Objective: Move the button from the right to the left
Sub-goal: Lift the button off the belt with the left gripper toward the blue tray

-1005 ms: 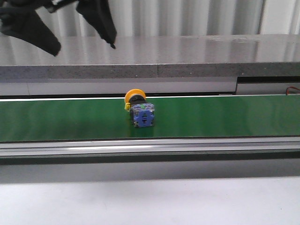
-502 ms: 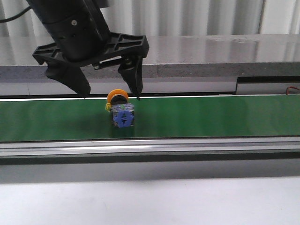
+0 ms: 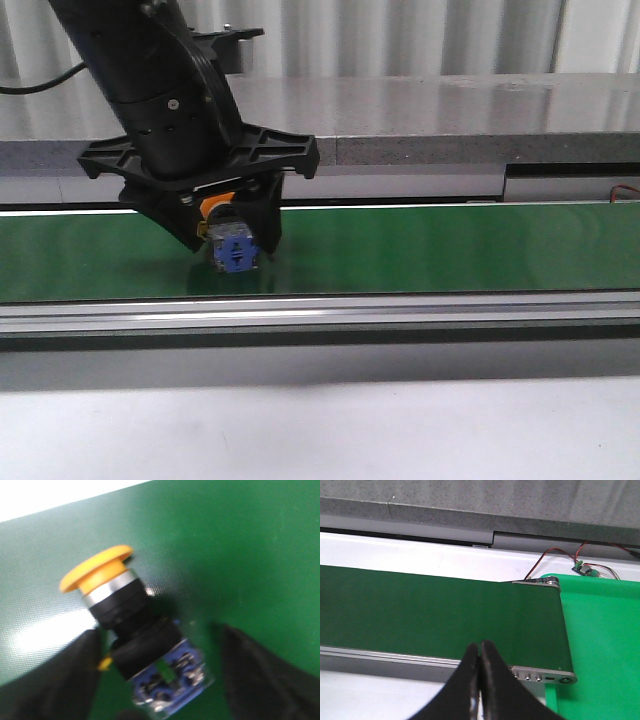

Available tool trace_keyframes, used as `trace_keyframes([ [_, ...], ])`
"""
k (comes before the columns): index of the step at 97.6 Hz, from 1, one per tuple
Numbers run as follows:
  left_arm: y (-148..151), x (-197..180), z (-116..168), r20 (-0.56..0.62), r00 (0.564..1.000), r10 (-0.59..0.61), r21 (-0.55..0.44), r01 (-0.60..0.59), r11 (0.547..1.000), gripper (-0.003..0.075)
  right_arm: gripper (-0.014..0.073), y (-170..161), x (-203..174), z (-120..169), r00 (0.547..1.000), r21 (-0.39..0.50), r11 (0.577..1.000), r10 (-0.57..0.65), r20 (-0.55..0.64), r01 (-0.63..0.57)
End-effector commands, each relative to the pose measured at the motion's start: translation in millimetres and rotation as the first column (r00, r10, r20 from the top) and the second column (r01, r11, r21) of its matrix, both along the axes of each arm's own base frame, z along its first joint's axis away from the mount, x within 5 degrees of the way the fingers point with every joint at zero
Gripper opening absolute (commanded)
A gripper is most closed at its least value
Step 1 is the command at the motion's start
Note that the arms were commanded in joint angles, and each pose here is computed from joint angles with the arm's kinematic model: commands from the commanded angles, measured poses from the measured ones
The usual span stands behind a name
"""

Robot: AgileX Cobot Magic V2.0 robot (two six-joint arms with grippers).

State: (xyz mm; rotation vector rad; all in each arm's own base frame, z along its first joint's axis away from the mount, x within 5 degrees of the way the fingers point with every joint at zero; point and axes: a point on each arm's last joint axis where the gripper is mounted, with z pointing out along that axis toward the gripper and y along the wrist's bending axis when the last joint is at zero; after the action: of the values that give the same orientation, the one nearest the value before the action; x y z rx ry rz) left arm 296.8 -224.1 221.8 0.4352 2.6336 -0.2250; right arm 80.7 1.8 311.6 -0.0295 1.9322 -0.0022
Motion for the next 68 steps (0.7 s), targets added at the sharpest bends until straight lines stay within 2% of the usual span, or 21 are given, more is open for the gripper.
trace_keyframes([
  [1,-0.5,0.4,24.4,0.075,0.997,-0.006,-0.036,0.008,0.999,0.0264,-0.0067,-1.3,1.0,13.5,0.996,-0.018,1.000,-0.010,0.085,0.011],
  [12,3.7,-0.6,24.6,0.074,0.997,-0.019,0.017,0.018,1.000,0.0061,-0.0067,-1.3,1.0,13.5,0.996,-0.018,1.000,-0.010,0.085,0.011],
  [18,7.5,-2.0,28.1,0.080,0.996,-0.027,0.050,0.023,0.998,-0.0020,-0.0067,-1.3,1.0,13.5,0.996,-0.018,1.000,-0.010,0.085,0.011],
  [42,39.4,-19.9,64.6,0.160,0.986,-0.036,0.133,0.014,0.991,-0.0020,-0.0067,-1.3,1.0,13.5,0.996,-0.018,1.000,-0.010,0.085,0.011],
  [53,72.9,-32.5,86.5,0.239,0.971,-0.021,0.152,-0.016,0.988,-0.0020,-0.0067,-1.3,1.0,13.5,0.996,-0.018,1.000,-0.010,0.085,0.011],
  [68,135.4,-49.4,109.2,0.320,0.946,0.058,0.169,-0.117,0.979,-0.0020,-0.0067,-1.3,1.0,13.5,0.996,-0.018,1.000,-0.010,0.085,0.011],
])
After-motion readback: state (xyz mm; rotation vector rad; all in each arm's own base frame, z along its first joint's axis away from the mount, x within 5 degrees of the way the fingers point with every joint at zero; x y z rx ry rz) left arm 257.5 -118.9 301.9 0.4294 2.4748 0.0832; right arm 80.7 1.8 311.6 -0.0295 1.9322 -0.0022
